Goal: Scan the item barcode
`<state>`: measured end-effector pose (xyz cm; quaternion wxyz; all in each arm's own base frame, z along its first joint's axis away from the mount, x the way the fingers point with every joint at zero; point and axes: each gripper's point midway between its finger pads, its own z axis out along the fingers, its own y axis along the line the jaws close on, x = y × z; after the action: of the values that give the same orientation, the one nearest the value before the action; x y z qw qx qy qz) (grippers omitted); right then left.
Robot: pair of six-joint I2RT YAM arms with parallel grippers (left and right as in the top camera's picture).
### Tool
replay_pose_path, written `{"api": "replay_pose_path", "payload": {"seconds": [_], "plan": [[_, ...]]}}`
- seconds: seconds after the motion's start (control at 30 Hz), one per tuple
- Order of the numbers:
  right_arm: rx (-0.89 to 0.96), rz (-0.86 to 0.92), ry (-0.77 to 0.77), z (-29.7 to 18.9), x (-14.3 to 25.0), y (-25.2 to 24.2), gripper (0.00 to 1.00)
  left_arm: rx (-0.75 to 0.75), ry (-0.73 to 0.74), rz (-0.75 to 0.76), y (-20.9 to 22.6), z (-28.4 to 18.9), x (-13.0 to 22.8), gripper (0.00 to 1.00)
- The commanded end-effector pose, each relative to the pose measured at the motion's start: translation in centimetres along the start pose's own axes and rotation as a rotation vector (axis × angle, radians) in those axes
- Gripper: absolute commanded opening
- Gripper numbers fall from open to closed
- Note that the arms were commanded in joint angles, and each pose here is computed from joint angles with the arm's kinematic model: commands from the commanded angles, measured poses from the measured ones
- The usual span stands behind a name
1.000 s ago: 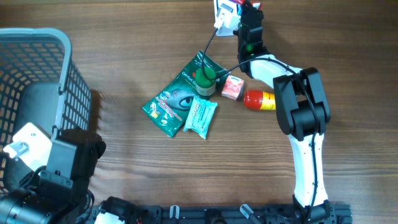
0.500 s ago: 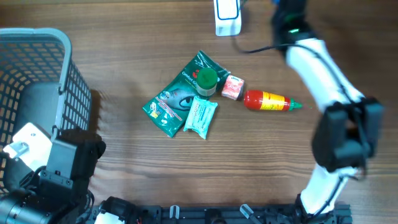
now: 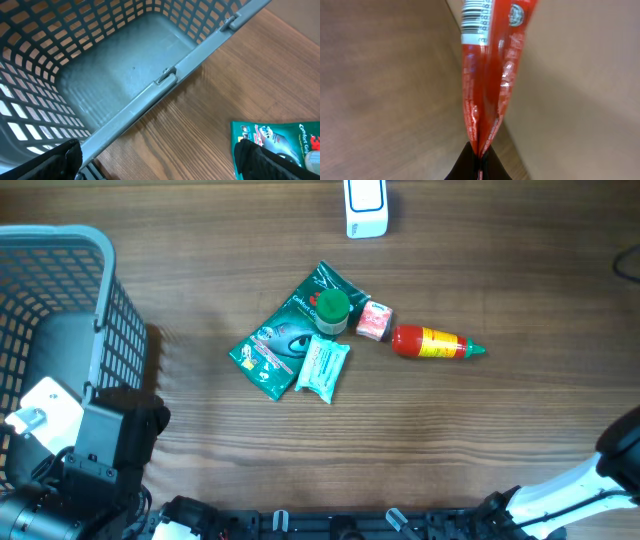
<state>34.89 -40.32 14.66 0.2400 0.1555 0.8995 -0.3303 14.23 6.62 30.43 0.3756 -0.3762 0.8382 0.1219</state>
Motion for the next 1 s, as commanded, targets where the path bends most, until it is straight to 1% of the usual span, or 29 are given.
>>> {"api": "replay_pose_path", "payload": {"seconds": [0.0, 0.03, 0.1, 0.13, 0.17, 0.2, 0.23, 0.27, 0.3, 0.33, 0.37, 0.4, 0.43, 0.47, 0.53, 0.6, 0.63, 0.7, 0.77, 0.8, 0.87, 0.9, 0.97], "plan": [[-0.058, 0.135, 0.083, 2.0, 5.2, 0.2, 0.07, -0.014, -0.015, -0.023, 0.3, 0.0, -0.3, 1.0], [-0.036, 0.237, 0.077, 2.3, 5.6, -0.8, 0.1, -0.014, -0.015, -0.023, 0.3, 0.0, -0.3, 1.0], [-0.028, 0.468, 0.018, 2.5, 4.6, -1.9, 0.41, -0.014, -0.015, -0.023, 0.3, 0.0, -0.3, 1.0], [-0.049, 0.543, 0.011, 2.4, 4.3, -1.6, 0.5, -0.014, -0.015, -0.023, 0.3, 0.0, -0.3, 1.0], [-0.122, 0.538, 0.022, 1.9, 3.9, 0.2, 0.96, -0.014, -0.015, -0.023, 0.3, 0.0, -0.3, 1.0], [-0.164, 0.557, 0.029, 1.3, 3.6, 1.1, 1.0, -0.014, -0.015, -0.023, 0.3, 0.0, -0.3, 1.0], [-0.246, 0.627, 0.029, 0.2, 2.7, 2.7, 1.0, -0.014, -0.015, -0.023, 0.3, 0.0, -0.3, 1.0], [-0.385, 0.709, 0.008, -1.8, 0.9, 4.7, 1.0, -0.014, -0.015, -0.023, 0.3, 0.0, -0.3, 1.0], [-0.555, 0.806, -0.005, -4.7, -1.1, 6.7, 1.0, -0.014, -0.015, -0.023, 0.3, 0.0, -0.3, 1.0], [-0.738, 0.924, 0.027, -8.2, -2.7, 8.8, 1.0, -0.014, -0.015, -0.023, 0.3, 0.0, -0.3, 1.0], [-0.835, 0.981, 0.072, -10.3, -3.2, 10.1, 1.0, -0.014, -0.015, -0.023, 0.3, 0.0, -0.3, 1.0], [-0.947, 1.025, 0.158, -13.3, -3.2, 12.0, 1.0, -0.014, -0.015, -0.023, 0.3, 0.0, -0.3, 1.0], [-0.995, 1.045, 0.245, -15.4, -2.7, 13.5, 1.0, -0.014, -0.015, -0.023, 0.3, 0.0, -0.3, 1.0], [-1.006, 1.049, 0.346, -17.2, -1.6, 15.2, 1.0, -0.014, -0.015, -0.023, 0.3, 0.0, -0.3, 1.0], [-1.02, 1.028, 0.529, -19.6, 0.4, 18.6, 0.99, -0.014, -0.015, -0.023, 0.3, 0.0, -0.3, 1.0], [-1.013, 0.937, 0.684, -21.8, 2.8, 22.5, 0.99, -0.014, -0.015, -0.023, 0.3, 0.0, -0.3, 1.0], [-1.0, 0.893, 0.746, -22.8, 4.0, 24.0, 1.0, -0.014, -0.015, -0.023, 0.3, 0.0, -0.3, 1.0], [-1.005, 0.795, 0.822, -24.8, 5.7, 27.9, 1.0, -0.014, -0.015, -0.023, 0.3, 0.0, -0.3, 1.0], [-0.892, 0.776, 0.863, -25.0, 7.5, 30.3, 1.0, -0.014, -0.015, -0.023, 0.3, 0.0, -0.3, 1.0], [-0.787, 0.783, 0.885, -24.9, 8.9, 31.5, 0.99, -0.014, -0.015, -0.023, 0.3, 0.0, -0.3, 1.0], [-0.596, 0.854, 0.914, -24.9, 10.8, 32.8, 1.0, -0.014, -0.015, -0.023, 0.3, 0.0, -0.3, 1.0], [-0.513, 0.914, 0.909, -24.9, 11.2, 33.0, 1.0, -0.014, -0.015, -0.023, 0.3, 0.0, -0.3, 1.0], [-0.414, 1.019, 0.862, -24.3, 10.9, 33.2, 1.0, -0.014, -0.015, -0.023, 0.3, 0.0, -0.3, 1.0]]}}
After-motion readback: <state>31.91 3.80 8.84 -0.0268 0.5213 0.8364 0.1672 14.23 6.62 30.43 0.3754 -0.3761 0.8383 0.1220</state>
